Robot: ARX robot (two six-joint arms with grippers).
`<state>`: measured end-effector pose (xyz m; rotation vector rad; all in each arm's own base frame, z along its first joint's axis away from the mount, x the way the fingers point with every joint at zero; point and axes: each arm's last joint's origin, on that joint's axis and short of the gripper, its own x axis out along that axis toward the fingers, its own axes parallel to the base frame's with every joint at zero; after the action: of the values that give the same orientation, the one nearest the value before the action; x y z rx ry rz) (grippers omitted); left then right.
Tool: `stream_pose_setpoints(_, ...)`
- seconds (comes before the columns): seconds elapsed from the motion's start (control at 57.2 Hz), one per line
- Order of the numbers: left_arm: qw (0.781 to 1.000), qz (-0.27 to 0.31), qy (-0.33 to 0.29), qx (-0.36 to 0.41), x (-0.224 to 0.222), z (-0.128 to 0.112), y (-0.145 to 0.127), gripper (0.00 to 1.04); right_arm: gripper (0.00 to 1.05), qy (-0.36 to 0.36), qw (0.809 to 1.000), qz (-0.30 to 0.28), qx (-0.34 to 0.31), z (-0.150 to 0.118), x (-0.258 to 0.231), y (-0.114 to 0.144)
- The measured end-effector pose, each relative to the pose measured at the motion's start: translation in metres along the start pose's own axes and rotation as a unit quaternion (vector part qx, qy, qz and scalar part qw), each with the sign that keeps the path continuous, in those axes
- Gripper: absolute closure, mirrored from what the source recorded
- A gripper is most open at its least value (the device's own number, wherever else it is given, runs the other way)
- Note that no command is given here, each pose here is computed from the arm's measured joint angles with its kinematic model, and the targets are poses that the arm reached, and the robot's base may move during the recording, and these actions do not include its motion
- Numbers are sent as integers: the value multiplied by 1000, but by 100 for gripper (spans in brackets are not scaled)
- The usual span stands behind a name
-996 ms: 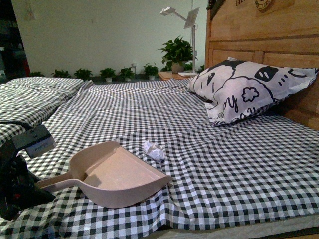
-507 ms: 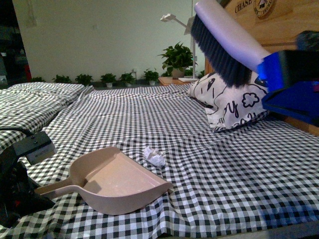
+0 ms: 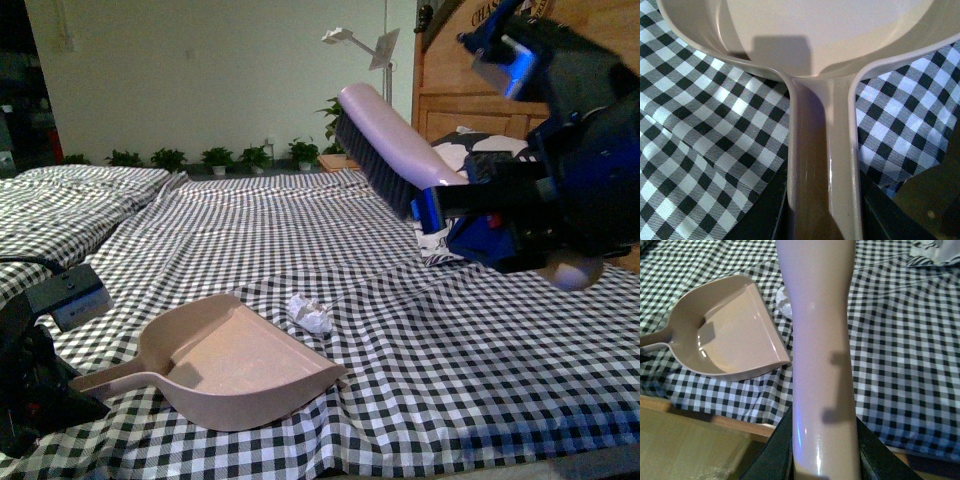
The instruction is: Clean up trash
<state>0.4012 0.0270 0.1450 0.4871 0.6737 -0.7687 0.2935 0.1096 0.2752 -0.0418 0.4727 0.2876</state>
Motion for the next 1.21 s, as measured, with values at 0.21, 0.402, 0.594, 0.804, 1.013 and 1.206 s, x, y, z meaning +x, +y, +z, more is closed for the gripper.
stream_pose_setpoints(0.21,1000,0,0,0,0,0,0,77,85,23,999,-28,-22,-5,39,-3)
stream_pose_setpoints(0.402,1000,0,0,0,0,0,0,77,85,51,997,-48,-35,-16,74,-10)
stream_pose_setpoints(0.594,1000,0,0,0,0,0,0,77,85,71,994,-68,-43,-28,104,-17)
stream_pose_setpoints(0.804,1000,0,0,0,0,0,0,77,85,88,992,-84,-46,-43,127,-23)
stream_pose_setpoints(1.013,1000,0,0,0,0,0,0,77,85,105,989,-94,-51,-58,147,-21)
stream_pose_setpoints(1.206,1000,0,0,0,0,0,0,77,85,109,988,-90,-65,-65,162,-5)
